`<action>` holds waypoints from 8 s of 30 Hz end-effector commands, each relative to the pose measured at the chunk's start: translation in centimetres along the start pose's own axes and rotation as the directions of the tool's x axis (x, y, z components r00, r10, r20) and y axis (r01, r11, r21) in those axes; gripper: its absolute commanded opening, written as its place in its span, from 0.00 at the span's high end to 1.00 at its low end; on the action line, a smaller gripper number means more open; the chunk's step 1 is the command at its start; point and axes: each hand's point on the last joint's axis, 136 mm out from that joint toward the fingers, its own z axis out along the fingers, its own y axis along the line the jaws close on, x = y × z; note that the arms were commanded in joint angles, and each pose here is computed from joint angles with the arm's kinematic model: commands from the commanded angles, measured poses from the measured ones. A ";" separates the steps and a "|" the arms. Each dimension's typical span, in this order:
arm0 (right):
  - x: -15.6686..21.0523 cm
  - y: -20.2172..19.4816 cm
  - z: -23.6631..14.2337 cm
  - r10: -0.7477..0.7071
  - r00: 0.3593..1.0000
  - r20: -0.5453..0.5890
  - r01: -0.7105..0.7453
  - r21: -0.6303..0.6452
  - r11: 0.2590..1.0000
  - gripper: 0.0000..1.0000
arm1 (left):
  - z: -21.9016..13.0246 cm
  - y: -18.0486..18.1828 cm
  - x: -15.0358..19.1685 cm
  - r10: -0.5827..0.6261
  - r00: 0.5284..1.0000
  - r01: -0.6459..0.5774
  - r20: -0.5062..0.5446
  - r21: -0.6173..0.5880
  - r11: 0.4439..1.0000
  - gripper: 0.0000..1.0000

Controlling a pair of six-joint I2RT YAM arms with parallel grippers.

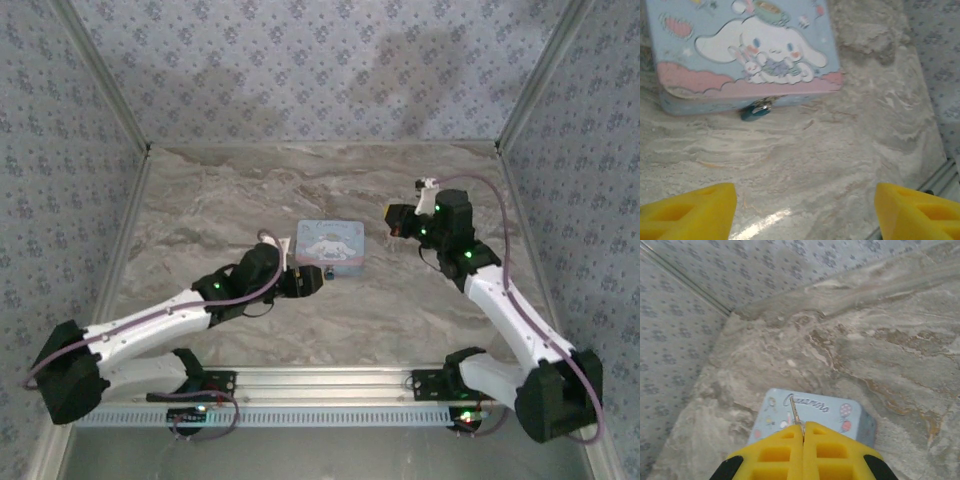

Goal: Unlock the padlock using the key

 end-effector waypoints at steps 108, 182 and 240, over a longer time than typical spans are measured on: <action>5.8 -9.2 14.6 -0.144 0.930 -0.337 0.231 0.233 0.945 1.00 | 16.0 -4.6 0.3 0.199 0.968 -0.245 0.150 0.424 0.872 0.32; 1.9 -8.9 10.4 -0.097 0.978 -0.186 0.137 0.218 0.966 1.00 | 17.4 0.8 3.2 -0.095 0.965 0.162 -0.243 0.273 0.948 0.89; 14.1 -3.0 -0.2 0.477 0.876 -0.065 -0.480 -0.198 0.854 1.00 | 13.3 -7.3 -4.9 -0.179 0.945 0.295 -0.274 0.475 0.829 0.91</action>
